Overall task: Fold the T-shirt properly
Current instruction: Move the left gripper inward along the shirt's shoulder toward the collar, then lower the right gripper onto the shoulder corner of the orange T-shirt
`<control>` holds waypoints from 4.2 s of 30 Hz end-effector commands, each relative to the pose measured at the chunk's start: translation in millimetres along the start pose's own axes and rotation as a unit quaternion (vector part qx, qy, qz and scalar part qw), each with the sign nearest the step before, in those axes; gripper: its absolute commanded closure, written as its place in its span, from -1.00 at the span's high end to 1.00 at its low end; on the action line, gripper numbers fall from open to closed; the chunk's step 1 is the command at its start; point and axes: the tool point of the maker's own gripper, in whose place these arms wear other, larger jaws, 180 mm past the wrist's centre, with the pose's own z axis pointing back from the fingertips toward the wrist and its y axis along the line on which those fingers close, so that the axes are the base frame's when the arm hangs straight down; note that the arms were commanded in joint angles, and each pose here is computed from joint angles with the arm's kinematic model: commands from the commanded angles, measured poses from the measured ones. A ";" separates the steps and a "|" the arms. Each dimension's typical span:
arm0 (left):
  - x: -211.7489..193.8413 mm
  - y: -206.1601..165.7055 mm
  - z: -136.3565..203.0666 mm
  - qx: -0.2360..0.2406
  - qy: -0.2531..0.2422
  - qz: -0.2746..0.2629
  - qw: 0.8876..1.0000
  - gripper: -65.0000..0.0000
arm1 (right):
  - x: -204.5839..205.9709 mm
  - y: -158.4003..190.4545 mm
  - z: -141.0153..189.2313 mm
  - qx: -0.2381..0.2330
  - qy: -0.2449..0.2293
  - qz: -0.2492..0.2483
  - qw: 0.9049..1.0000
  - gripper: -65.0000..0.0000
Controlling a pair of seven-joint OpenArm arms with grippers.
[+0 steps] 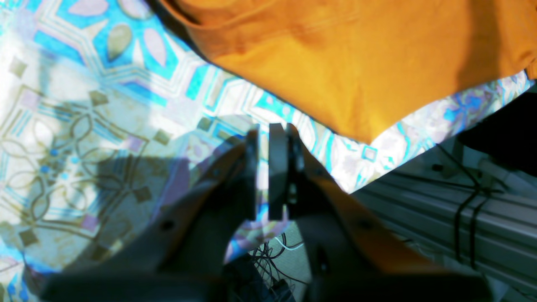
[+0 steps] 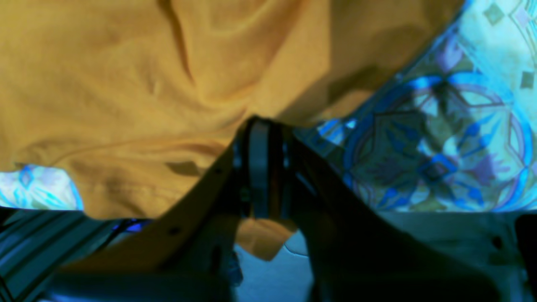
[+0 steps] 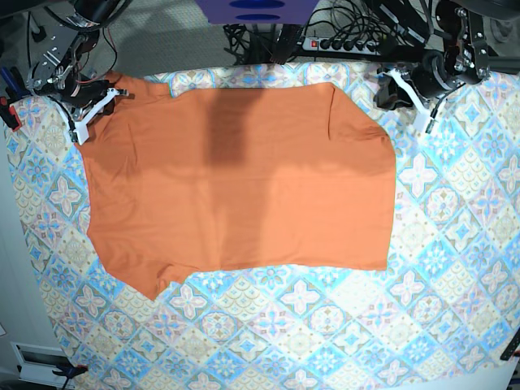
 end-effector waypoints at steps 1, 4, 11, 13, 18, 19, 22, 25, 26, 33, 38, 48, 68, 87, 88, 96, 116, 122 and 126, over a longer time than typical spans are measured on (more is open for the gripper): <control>9.3 0.9 4.6 -0.001 -0.015 -0.007 1.000 -0.91 | 2.9 -4.3 4.6 -0.019 0.003 0.012 1.000 -0.98; 9.3 0.9 4.6 -0.001 -0.015 -0.007 1.000 -0.91 | 29.7 -25.1 34.4 -0.097 -0.023 0.041 0.994 -0.98; 9.0 0.9 4.6 -0.001 -0.014 -0.007 1.000 -0.91 | 54.9 -35.9 77.6 -0.168 -0.045 0.077 0.982 -0.98; 9.0 0.9 4.6 -0.001 -0.014 -0.007 1.000 -0.91 | 54.6 -35.9 77.6 -0.168 -0.045 0.077 0.982 -0.98; 9.0 0.9 4.6 -0.001 -0.014 -0.007 1.000 -0.91 | 54.4 -35.4 77.3 -0.168 -0.045 0.077 0.982 -0.98; 9.0 0.9 4.6 -0.001 -0.014 -0.007 1.000 -0.91 | 54.4 -35.4 77.3 -0.168 -0.045 0.077 0.982 -0.98; 10.4 1.5 5.0 -0.001 -0.016 -0.007 1.000 -0.91 | 54.4 -35.4 77.3 -0.168 -0.045 0.077 0.982 -0.98; 16.7 2.5 6.2 -0.001 -0.024 -0.007 1.000 -0.91 | 55.1 -35.4 78.4 -0.169 -0.046 0.078 0.981 -0.98; 25.1 2.6 5.6 -0.001 -0.033 -0.012 0.999 -0.91 | 54.1 -35.5 78.6 -0.169 -0.046 0.078 0.981 -0.98; 66.3 -16.4 15.3 -0.007 -0.077 -0.068 0.995 -0.92 | 57.0 -35.0 79.3 -0.170 -0.050 0.080 0.981 -0.98; 74.1 -27.3 20.6 -0.007 -0.067 -0.098 0.993 -0.91 | 62.4 -34.2 79.8 -0.169 -0.065 0.082 0.980 -0.99; 53.8 -41.6 25.3 -0.012 -0.045 -0.099 0.994 -0.37 | 60.9 -33.0 77.4 -0.166 -0.062 0.082 0.981 -0.95; -5.0 -52.1 -54.3 -0.091 0.056 -0.011 0.994 -0.13 | 57.9 -34.4 78.4 -0.168 -0.057 0.084 0.981 -0.75; -19.4 -56.2 -65.5 -0.105 0.078 0.003 0.991 -0.92 | 52.8 -35.6 79.6 -0.170 -0.053 0.086 0.980 -0.76; -18.9 -55.9 -65.2 -0.105 0.078 0.003 0.991 -0.92 | 52.7 -35.8 79.6 -0.170 -0.053 0.087 0.980 -0.76; 25.2 -52.8 -36.5 -0.079 -0.005 -0.029 0.996 -0.92 | 65.3 -32.7 85.9 -0.170 -0.100 0.097 0.975 -0.93; 34.3 -24.7 -21.6 -0.038 0.002 -0.025 0.999 -0.92 | 60.1 -32.7 83.0 -0.167 -0.090 0.093 0.977 -0.93; 33.5 -23.1 -21.1 -0.035 0.005 -0.026 0.999 -0.92 | 38.9 -44.2 85.2 -0.180 -0.034 0.076 0.980 -0.60; 33.2 -22.7 -21.1 -0.034 0.006 -0.027 0.999 -0.92 | 27.7 -45.6 85.6 -0.177 -0.005 0.079 0.981 -0.43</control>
